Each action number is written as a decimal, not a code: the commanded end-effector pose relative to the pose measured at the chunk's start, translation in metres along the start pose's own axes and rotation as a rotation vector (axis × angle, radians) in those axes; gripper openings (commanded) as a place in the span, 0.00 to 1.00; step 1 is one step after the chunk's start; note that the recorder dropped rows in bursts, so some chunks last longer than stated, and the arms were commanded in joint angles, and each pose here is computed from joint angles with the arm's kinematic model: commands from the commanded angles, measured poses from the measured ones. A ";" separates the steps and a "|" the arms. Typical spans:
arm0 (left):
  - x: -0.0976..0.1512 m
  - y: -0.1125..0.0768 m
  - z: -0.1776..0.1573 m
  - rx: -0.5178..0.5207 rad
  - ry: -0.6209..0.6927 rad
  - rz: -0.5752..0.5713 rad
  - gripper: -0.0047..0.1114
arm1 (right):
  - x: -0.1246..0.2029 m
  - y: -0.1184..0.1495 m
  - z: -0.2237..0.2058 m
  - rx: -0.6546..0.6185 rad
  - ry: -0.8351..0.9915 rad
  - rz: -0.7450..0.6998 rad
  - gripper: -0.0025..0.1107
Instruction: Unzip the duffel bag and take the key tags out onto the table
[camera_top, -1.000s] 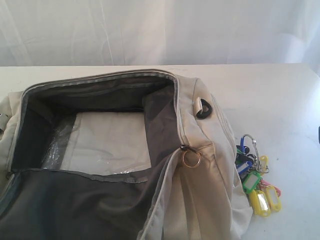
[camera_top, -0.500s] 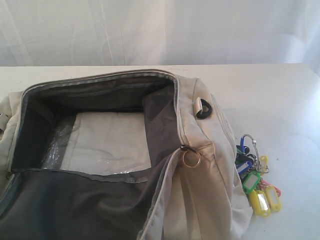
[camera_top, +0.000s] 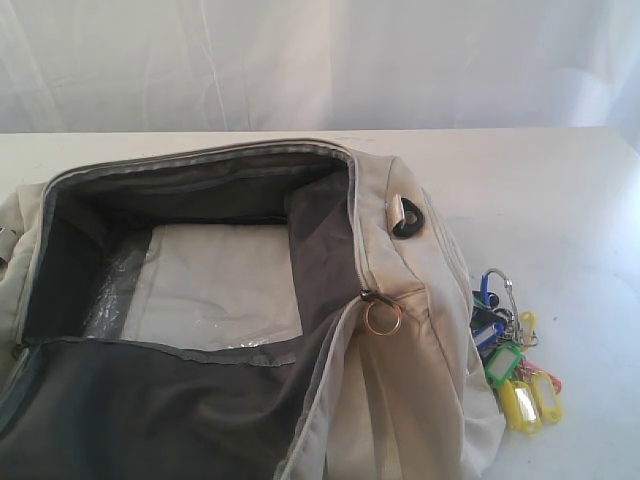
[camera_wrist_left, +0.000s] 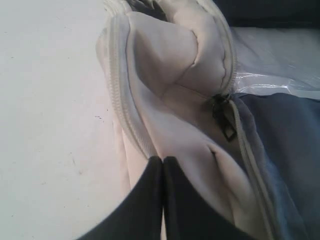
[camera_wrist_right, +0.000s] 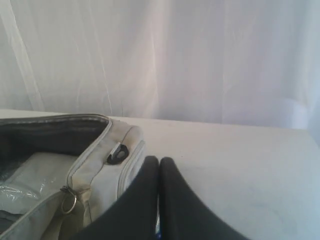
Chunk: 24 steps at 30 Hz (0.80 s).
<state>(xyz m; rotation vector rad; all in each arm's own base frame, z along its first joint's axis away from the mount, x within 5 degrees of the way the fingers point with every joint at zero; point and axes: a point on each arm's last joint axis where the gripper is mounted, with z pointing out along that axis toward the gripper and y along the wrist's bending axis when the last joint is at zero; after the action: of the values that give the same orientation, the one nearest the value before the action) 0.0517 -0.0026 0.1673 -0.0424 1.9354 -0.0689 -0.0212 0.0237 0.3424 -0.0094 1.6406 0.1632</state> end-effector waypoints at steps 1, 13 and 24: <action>0.001 0.000 0.000 0.004 -0.004 -0.008 0.04 | 0.015 -0.003 0.011 0.025 0.050 0.014 0.02; 0.001 0.000 0.000 0.001 -0.003 -0.002 0.04 | 0.076 -0.047 0.068 0.235 -0.346 0.077 0.02; 0.001 0.000 0.000 0.001 -0.003 -0.002 0.04 | 0.124 -0.052 0.082 0.235 -0.138 0.123 0.02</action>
<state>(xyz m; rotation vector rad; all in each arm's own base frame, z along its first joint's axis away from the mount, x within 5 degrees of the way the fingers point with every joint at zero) 0.0518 -0.0026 0.1675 -0.0425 1.9321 -0.0688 0.0553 -0.0096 0.2171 0.2844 1.4316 0.0479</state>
